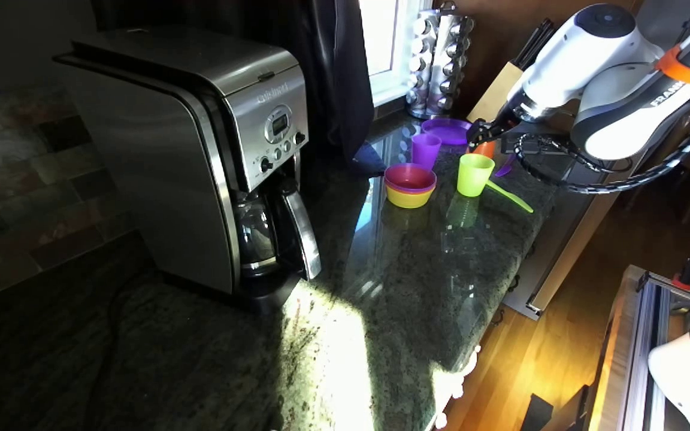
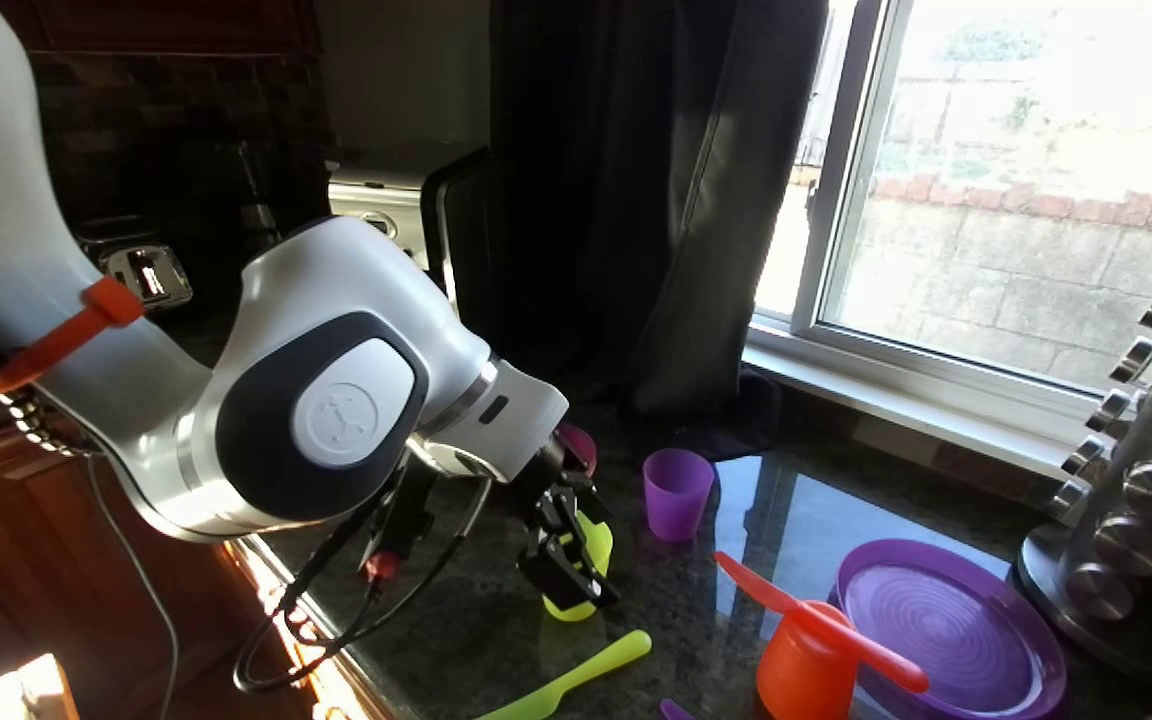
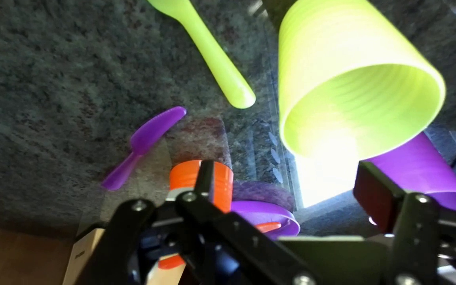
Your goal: Remove the yellow knife from the top of the yellow cup then place the cup upside down.
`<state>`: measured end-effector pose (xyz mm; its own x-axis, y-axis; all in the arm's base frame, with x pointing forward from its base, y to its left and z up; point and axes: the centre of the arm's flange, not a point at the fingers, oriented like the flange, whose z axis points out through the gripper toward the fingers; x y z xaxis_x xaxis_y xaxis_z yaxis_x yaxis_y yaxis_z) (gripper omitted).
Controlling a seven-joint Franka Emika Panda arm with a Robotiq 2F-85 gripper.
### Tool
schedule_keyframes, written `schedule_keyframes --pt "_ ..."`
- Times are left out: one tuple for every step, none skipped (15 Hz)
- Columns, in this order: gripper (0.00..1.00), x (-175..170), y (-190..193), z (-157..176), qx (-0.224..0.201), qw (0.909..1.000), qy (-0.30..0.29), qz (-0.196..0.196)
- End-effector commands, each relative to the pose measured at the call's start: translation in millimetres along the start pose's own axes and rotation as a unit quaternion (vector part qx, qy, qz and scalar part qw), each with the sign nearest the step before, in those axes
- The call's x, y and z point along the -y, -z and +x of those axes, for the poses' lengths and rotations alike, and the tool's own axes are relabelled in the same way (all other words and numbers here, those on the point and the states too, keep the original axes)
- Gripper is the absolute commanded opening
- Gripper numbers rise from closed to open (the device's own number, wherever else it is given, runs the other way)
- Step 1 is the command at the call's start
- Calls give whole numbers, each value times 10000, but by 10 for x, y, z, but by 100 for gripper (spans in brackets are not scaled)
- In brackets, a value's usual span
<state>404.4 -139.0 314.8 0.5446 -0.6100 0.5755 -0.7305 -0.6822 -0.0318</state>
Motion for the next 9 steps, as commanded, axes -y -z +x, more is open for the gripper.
schedule_keyframes --pt "100 -78 343 188 247 9975 373 543" --pt "100 -92 402 221 325 9959 520 668" --pt "100 -107 455 246 383 9943 663 747" --pt "100 -115 473 259 445 9929 761 804" --pt "100 -121 498 269 520 9915 854 831" --pt "99 -122 501 269 590 9900 930 878" --pt "100 -115 511 268 614 9893 971 902" --pt "100 -104 513 257 643 9884 995 950" --pt "100 -88 515 248 661 9877 1026 979"
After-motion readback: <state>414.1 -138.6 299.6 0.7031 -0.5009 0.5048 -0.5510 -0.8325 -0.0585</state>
